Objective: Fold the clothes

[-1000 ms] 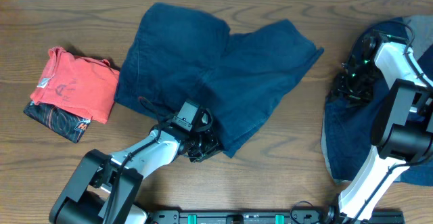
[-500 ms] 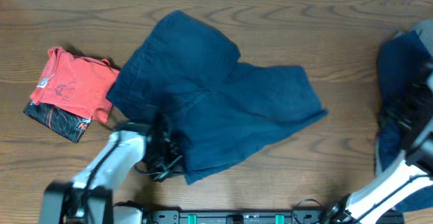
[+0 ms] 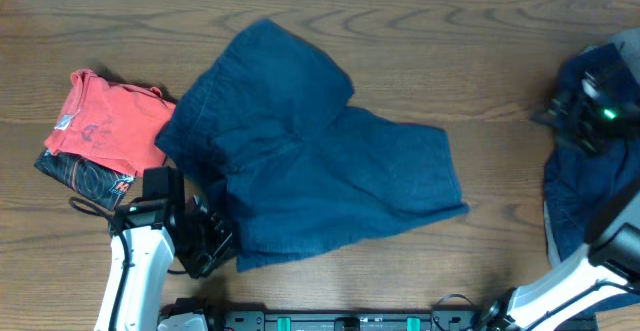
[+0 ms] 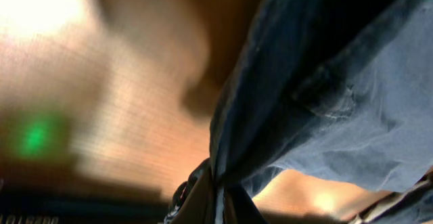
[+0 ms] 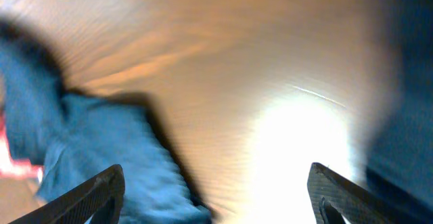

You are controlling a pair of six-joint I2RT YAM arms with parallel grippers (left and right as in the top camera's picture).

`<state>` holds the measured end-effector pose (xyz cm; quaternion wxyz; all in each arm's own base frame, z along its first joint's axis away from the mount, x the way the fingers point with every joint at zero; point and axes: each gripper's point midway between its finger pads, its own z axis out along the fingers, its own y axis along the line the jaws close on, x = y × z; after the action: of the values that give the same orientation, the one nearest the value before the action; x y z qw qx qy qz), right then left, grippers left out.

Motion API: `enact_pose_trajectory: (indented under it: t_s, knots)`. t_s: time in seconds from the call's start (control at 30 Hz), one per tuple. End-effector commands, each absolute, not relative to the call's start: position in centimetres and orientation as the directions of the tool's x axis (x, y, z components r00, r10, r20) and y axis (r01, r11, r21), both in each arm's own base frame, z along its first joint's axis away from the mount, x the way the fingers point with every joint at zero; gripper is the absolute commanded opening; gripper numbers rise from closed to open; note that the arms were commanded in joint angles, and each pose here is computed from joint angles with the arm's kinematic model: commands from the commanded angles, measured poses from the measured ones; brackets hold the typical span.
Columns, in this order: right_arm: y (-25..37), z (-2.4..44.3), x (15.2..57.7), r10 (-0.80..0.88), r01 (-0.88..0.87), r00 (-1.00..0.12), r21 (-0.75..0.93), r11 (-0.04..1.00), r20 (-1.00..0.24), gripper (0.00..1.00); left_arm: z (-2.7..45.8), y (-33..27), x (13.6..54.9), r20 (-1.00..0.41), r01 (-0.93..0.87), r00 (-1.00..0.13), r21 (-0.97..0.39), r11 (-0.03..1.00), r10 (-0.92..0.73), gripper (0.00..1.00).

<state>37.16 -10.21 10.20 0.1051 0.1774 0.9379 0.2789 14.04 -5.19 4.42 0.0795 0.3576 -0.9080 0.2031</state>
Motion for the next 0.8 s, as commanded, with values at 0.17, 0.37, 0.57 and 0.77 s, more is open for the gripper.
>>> enact_pose_trajectory:
  t_s: [0.17, 0.37, 0.57, 0.77]
  knots:
    - [6.3, 8.8, 42.9, 0.020, -0.127, -0.971, 0.586, 0.800, -0.238, 0.95, 4.9, -5.4, 10.2, 0.389, -0.658, -0.738, -0.238, 0.714, -0.551, 0.06]
    - [15.5, 6.2, 45.0, -0.078, -0.246, -0.952, 0.593, 0.767, -0.294, 0.98, 5.1, -5.5, 9.4, 0.412, -0.649, -0.740, -0.228, 0.726, -0.531, 0.06]
    - [21.9, 2.7, 45.3, -0.112, -0.280, -0.948, 0.618, 0.735, -0.297, 0.95, 5.1, -5.5, 9.5, 0.405, -0.639, -0.749, -0.234, 0.733, -0.524, 0.06]
    - [27.9, 1.8, 44.8, -0.142, -0.347, -0.933, 0.725, 0.595, -0.330, 0.70, 5.0, -5.4, 9.6, 0.397, -0.637, -0.752, -0.233, 0.735, -0.526, 0.06]
